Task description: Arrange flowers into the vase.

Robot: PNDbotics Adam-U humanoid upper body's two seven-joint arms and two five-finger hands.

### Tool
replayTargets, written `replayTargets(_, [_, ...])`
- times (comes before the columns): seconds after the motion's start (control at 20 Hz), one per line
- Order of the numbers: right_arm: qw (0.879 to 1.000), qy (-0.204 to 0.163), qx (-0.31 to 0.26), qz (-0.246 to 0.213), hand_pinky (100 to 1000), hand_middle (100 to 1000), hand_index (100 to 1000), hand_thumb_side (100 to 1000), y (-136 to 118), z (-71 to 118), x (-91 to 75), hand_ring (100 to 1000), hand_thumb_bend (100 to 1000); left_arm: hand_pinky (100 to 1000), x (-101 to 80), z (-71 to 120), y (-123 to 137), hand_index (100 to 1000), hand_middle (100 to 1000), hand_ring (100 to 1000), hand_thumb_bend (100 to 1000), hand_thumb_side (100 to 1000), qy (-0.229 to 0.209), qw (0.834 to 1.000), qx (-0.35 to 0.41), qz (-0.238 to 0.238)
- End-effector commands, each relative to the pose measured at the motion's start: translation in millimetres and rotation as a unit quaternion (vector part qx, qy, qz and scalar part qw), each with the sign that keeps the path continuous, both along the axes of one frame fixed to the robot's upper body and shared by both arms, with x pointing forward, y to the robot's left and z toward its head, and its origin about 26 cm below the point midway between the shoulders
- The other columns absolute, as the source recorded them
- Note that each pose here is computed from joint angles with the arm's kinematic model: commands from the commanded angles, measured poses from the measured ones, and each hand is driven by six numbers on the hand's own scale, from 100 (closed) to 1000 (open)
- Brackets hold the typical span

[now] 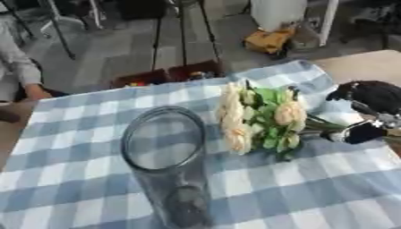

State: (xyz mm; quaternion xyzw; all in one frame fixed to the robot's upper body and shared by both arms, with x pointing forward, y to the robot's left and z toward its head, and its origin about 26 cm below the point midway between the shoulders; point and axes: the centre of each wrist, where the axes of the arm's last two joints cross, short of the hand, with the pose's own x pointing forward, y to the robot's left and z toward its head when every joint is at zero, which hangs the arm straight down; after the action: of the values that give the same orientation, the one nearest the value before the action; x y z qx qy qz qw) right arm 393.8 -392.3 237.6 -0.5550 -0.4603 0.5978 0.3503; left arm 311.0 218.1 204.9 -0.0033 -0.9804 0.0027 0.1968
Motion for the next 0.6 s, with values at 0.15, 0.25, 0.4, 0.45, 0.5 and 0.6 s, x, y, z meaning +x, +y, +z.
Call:
replayTargets(0.15, [1.0, -0.022, -0.003, -0.009, 837, 731, 838, 538, -4.9, 6.0, 2.8, 898, 547, 498, -2.6, 8.4, -1.1, 858, 772, 719, 100, 1000, -0.016, 1.0, 0.007, -0.004])
replayTargets(0.25, [1.0, -0.021, -0.001, -0.01, 842, 737, 841, 517, -5.3, 3.1, 4.3, 906, 544, 497, -2.6, 8.4, -1.2, 858, 772, 719, 100, 1000, -0.015, 1.0, 0.008, -0.005])
replayTargets(0.4, [1.0, -0.023, 0.002, -0.01, 845, 725, 837, 509, -6.1, 0.6, 5.8, 908, 539, 497, -2.7, 8.2, -1.1, 858, 772, 719, 100, 1000, -0.014, 1.0, 0.008, -0.004])
replayTargets(0.45, [1.0, -0.024, 0.003, -0.011, 847, 722, 836, 502, -6.4, -0.2, 6.2, 910, 538, 497, -2.7, 8.1, -1.1, 858, 772, 719, 100, 1000, -0.014, 1.0, 0.009, -0.004])
replayTargets(0.5, [1.0, -0.025, 0.004, -0.011, 847, 722, 836, 502, -6.7, -1.1, 6.7, 910, 538, 497, -2.7, 8.1, -1.1, 858, 772, 719, 100, 1000, -0.014, 1.0, 0.009, -0.004])
replayTargets(0.6, [0.999, -0.031, 0.005, -0.011, 844, 712, 832, 502, -7.0, -2.0, 7.3, 902, 532, 496, -2.7, 7.9, -1.1, 858, 772, 720, 100, 1000, -0.013, 1.0, 0.009, -0.004])
